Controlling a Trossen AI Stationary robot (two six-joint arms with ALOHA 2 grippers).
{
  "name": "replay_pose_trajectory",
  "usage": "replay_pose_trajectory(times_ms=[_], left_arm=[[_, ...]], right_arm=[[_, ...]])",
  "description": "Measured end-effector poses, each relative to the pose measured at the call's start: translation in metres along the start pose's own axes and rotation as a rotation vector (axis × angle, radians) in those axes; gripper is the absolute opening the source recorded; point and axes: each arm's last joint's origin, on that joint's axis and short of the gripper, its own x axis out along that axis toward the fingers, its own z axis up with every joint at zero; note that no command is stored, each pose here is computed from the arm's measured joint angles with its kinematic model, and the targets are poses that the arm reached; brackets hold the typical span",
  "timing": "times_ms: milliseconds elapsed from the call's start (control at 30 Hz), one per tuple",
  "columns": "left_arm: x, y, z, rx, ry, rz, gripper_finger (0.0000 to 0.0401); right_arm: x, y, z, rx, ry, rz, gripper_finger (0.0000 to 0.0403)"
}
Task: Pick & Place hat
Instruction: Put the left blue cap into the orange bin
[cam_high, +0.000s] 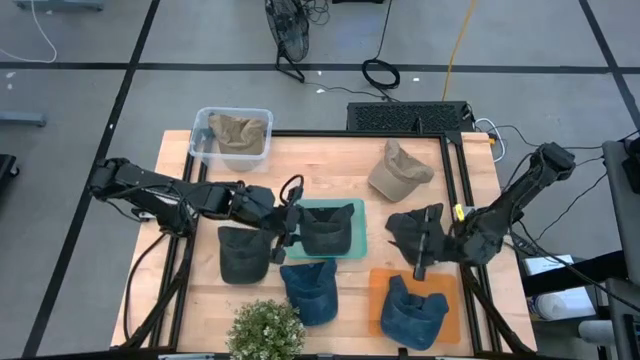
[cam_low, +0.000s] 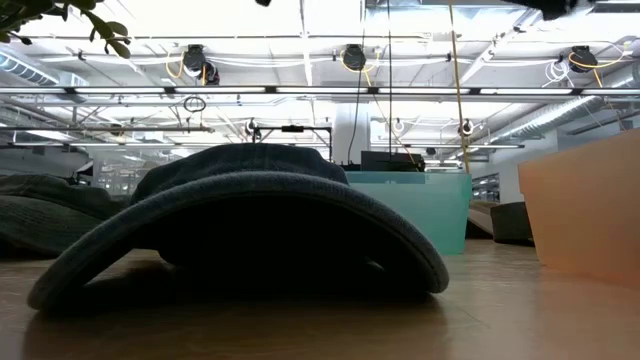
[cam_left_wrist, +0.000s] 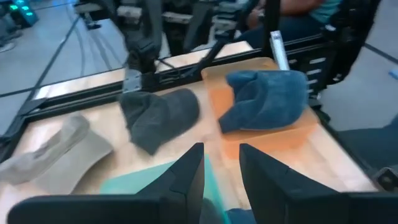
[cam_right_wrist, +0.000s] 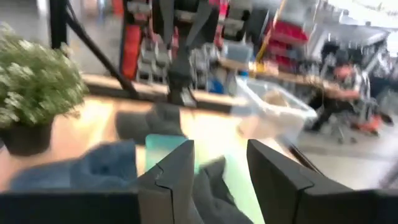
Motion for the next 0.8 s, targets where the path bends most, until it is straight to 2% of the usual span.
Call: replay_pose_trajectory(times_ms=[200,333,433,533,667,800], left_arm=[[-0.005,0.012,0.004,-0.003,-0.035,0.039,0.0113],[-0.005,0.019,0.003,0.020,-0.040,0.066,0.0113],[-0.006,0.023,0.001,0.046,-0.015,0.072,0.0113],[-0.012,0.027,-0.003,0.057,0.027,0.082,0.0113],[-0.024,0.029,-0.002,0.042,0.036,0.056,0.0113],[-0.034,0.024,-0.001,0.039,0.043,0.005,0.0113]], right_arm=[[0.017,-0.006,0.060,0.059,0.350,0.134,0.0135],[0.038,0.005,0.077,0.160,0.648,0.210,0.0134],[0.054,0.028,0.067,0.278,0.916,0.300,0.0134],[0.065,0.054,0.053,0.449,1.147,0.394,0.0138],[0.066,0.077,0.035,0.643,1.391,0.332,0.0154],[0.060,0.086,0.032,0.728,1.468,0.265,0.0189]])
